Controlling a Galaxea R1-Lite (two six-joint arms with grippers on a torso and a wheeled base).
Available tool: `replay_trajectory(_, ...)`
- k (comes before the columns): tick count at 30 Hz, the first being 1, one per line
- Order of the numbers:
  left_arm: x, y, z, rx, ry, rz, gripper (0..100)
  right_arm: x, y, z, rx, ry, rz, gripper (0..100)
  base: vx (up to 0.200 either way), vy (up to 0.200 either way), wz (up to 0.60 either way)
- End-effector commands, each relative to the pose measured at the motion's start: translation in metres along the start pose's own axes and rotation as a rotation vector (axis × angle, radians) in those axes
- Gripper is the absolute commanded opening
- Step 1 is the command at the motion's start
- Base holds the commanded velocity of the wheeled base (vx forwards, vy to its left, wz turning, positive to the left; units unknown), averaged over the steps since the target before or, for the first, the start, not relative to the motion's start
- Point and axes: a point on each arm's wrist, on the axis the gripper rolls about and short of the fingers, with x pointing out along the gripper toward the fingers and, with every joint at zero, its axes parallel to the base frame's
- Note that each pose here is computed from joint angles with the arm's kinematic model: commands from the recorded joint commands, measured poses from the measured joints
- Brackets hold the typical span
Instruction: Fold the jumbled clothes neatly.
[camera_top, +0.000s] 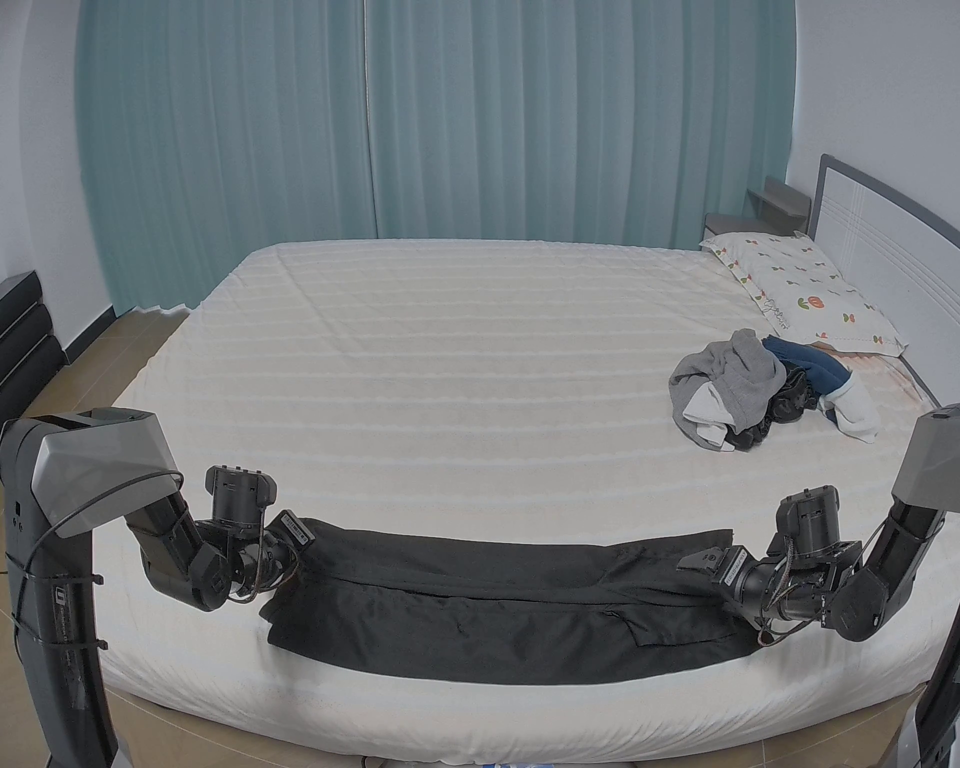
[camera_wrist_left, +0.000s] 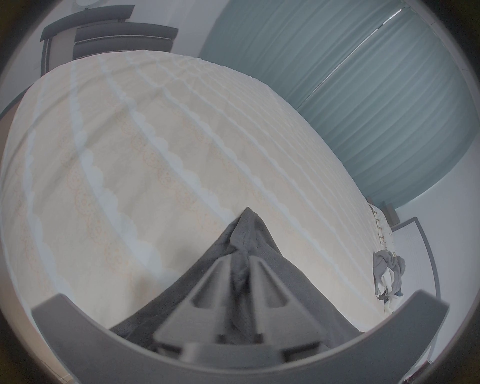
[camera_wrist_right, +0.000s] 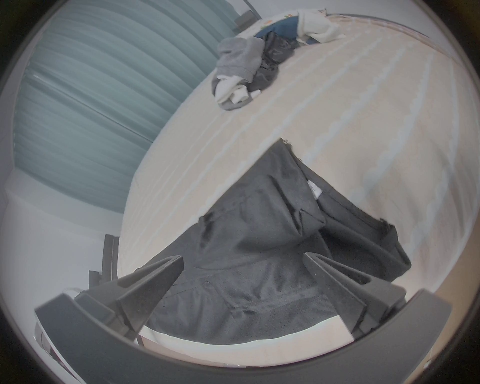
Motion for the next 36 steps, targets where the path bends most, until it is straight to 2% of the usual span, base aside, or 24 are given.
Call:
replay_trajectory(1, -0.001, -0.001, 0.001, -0.006, -0.013, 0.002, 0, 0.008, 0.004, -0.001, 0.015, 0.012, -0.006, 100, 0.000, 0.000, 0.00)
replay_trajectory(9, -0.005, -0.006, 0.006, -0.021, -0.042, -0.020, 0, 0.031, 0.005, 0.002, 0.082, 0.021, -0.042, 100, 0.000, 0.000, 0.00)
replay_trajectory(19, -0.004, -0.006, 0.007, -0.023, -0.053, -0.031, 0, 0.048, 0.002, -0.003, 0.078, 0.007, -0.086, 100, 0.000, 0.000, 0.00)
replay_trajectory(20, -0.004, -0.006, 0.007, -0.023, -0.053, -0.031, 0, 0.050, 0.002, -0.002, 0.079, -0.001, -0.093, 0, 0.000, 0.000, 0.00)
replay_trajectory(29, -0.004, -0.008, 0.009, -0.044, -0.062, -0.034, 0, 0.046, 0.008, 0.007, 0.090, -0.055, -0.079, 0, 0.000, 0.000, 0.00)
replay_trajectory(36, 0.000, -0.021, 0.021, -0.073, -0.107, -0.086, 0, 0.048, 0.027, 0.032, 0.148, -0.146, 0.022, 0, 0.000, 0.000, 0.00)
